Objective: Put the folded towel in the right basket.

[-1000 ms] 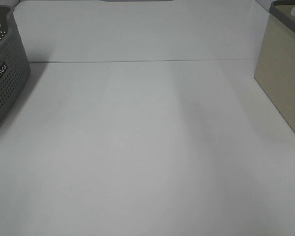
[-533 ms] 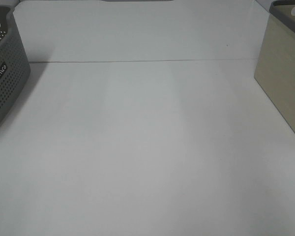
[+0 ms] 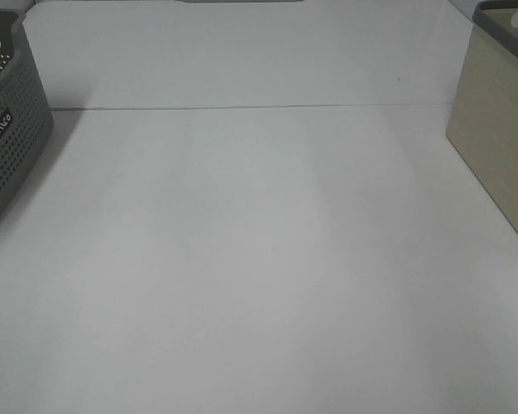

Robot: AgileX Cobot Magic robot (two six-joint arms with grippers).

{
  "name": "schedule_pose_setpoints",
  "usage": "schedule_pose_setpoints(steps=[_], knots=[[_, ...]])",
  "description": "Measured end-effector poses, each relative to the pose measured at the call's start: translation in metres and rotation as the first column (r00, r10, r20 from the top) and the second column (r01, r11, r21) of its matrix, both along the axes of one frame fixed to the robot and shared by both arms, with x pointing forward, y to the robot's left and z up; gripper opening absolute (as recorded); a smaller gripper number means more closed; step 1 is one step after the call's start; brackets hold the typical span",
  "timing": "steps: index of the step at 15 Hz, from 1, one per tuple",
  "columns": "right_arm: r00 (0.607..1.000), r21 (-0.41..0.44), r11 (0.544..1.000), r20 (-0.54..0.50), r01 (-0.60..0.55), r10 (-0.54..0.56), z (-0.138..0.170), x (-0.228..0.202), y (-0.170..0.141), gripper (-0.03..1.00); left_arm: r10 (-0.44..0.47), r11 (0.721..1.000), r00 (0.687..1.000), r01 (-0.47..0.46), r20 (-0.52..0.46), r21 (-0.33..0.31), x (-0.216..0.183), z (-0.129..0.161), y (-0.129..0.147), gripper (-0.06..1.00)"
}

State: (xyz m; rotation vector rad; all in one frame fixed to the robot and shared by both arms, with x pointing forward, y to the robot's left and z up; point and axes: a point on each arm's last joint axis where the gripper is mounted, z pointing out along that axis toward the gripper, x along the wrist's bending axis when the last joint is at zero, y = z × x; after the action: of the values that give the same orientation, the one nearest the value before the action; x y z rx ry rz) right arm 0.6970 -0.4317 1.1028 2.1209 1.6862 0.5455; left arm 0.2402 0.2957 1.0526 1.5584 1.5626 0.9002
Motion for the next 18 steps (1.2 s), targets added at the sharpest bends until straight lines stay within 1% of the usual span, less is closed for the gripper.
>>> schedule_pose_setpoints(steps=[1, 3, 5, 6, 7, 8, 9, 10, 11, 12, 13, 16, 18], knots=[[0.999, -0.001, 0.999, 0.034, -0.035, 0.035, 0.015, -0.003, 0.015, 0.91, 0.000, 1.000, 1.000, 0.000, 0.000, 0.000, 0.000, 0.000, 0.000, 0.99], [0.985, -0.036, 0.990, 0.100, -0.138, 0.141, 0.048, -0.009, 0.070, 0.91, 0.000, 1.000, 1.000, 0.000, 0.000, 0.000, 0.000, 0.000, 0.000, 0.99], [0.964, -0.048, 0.978, 0.163, -0.203, 0.208, 0.080, -0.029, 0.118, 0.92, 0.000, 1.000, 1.000, 0.000, 0.000, 0.000, 0.000, 0.000, 0.000, 0.99], [0.957, -0.044, 0.971, 0.164, -0.234, 0.238, 0.090, -0.046, 0.135, 0.92, 0.000, 1.000, 1.000, 0.000, 0.000, 0.000, 0.000, 0.000, 0.000, 0.99], [0.955, -0.044, 0.968, 0.161, -0.245, 0.249, 0.095, -0.059, 0.142, 0.92, 0.000, 1.000, 1.000, 0.000, 0.000, 0.000, 0.000, 0.000, 0.000, 0.99], [0.952, -0.039, 0.965, 0.162, -0.258, 0.261, 0.105, -0.089, 0.151, 0.92, 0.000, 1.000, 1.000, 0.000, 0.000, 0.000, 0.000, 0.000, 0.000, 0.99], [0.948, -0.035, 0.960, 0.150, -0.279, 0.281, 0.109, -0.120, 0.158, 0.92, 0.000, 1.000, 1.000, 0.000, 0.000, 0.000, 0.000, 0.000, 0.000, 0.99], [0.945, -0.031, 0.956, 0.147, -0.291, 0.292, 0.113, -0.162, 0.162, 0.92, 0.000, 1.000, 1.000, 0.000, 0.000, 0.000, 0.000, 0.000, 0.000, 0.99], [0.931, -0.031, 0.952, 0.201, -0.305, 0.305, 0.112, -0.243, 0.162, 0.92, 0.000, 1.000, 1.000, 0.000, 0.000, 0.000, 0.000, 0.000, 0.000, 0.99], [0.914, -0.041, 0.953, 0.273, -0.301, 0.301, 0.112, -0.286, 0.158, 0.92, 0.000, 1.000, 1.000, 0.000, 0.000, 0.000, 0.000, 0.000, 0.000, 0.99], [0.905, -0.047, 0.953, 0.302, -0.299, 0.299, 0.109, -0.306, 0.156, 0.92, 0.000, 1.000, 1.000, 0.000, 0.000, 0.000, 0.000, 0.000, 0.000, 0.99], [0.877, -0.119, 0.961, 0.394, -0.249, 0.275, 0.071, -0.396, 0.140, 0.92, 0.000, 1.000, 1.000, 0.000, 0.000, 0.000, 0.000, 0.000, 0.000, 0.99], [0.865, -0.154, 0.964, 0.429, -0.215, 0.262, 0.044, -0.431, 0.132, 0.92, 0.000, 1.000, 1.000, 0.000, 0.000, 0.000, 0.000, 0.000, 0.000, 0.99]])
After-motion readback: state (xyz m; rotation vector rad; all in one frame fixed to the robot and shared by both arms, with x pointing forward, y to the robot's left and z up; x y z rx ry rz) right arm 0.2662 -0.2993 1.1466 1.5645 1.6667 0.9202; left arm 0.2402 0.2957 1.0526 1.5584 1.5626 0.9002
